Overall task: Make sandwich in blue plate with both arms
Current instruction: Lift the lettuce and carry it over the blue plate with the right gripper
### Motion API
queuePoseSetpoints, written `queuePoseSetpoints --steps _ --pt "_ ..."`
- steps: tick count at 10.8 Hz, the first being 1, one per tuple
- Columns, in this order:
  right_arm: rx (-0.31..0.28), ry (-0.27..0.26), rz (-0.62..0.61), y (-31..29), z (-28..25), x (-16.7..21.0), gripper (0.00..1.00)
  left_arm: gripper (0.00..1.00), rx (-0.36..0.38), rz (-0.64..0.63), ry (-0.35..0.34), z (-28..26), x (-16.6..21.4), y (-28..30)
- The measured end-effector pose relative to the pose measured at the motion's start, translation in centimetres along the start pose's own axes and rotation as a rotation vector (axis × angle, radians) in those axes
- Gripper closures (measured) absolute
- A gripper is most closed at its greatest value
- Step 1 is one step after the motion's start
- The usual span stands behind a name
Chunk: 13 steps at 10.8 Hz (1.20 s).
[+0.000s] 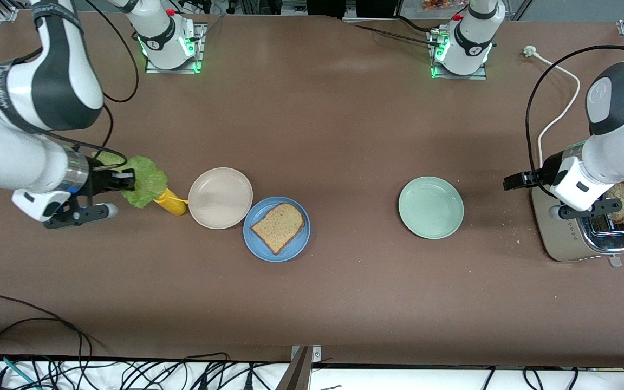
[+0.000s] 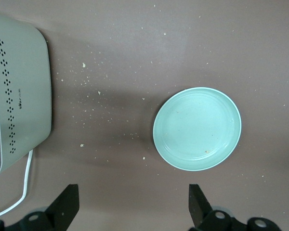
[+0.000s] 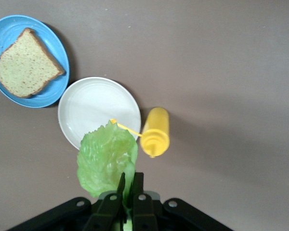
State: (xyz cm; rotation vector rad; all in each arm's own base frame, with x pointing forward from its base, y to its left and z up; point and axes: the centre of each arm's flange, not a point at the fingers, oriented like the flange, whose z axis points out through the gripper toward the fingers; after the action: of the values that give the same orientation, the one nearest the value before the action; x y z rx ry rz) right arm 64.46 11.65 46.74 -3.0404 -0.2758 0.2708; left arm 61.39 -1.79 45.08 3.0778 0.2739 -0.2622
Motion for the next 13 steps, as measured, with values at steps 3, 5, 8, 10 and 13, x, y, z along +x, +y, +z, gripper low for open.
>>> queuePoseSetpoints --steps 3,5,8,10,13 --pt "-0.023 -0.013 0.11 -7.8 1.8 0.2 0.95 0.0 0.0 0.003 -0.001 0.0 0.0 -0.1" --pt "-0.053 -0.007 0.182 -14.4 4.1 0.7 0.95 0.0 0.001 0.006 -0.003 0.0 0.0 -0.1" --pt "-0.083 0.028 0.257 -22.2 9.0 2.4 0.95 0.0 0.002 0.011 -0.008 0.1 -0.1 -0.1" --pt "-0.069 0.082 0.311 -23.8 12.9 4.4 0.95 0.0 0.002 0.013 -0.011 0.2 -0.1 -0.2" --pt "-0.032 0.171 0.378 -26.9 18.9 6.3 0.95 0.0 0.003 0.017 -0.018 0.3 -0.1 -0.3"
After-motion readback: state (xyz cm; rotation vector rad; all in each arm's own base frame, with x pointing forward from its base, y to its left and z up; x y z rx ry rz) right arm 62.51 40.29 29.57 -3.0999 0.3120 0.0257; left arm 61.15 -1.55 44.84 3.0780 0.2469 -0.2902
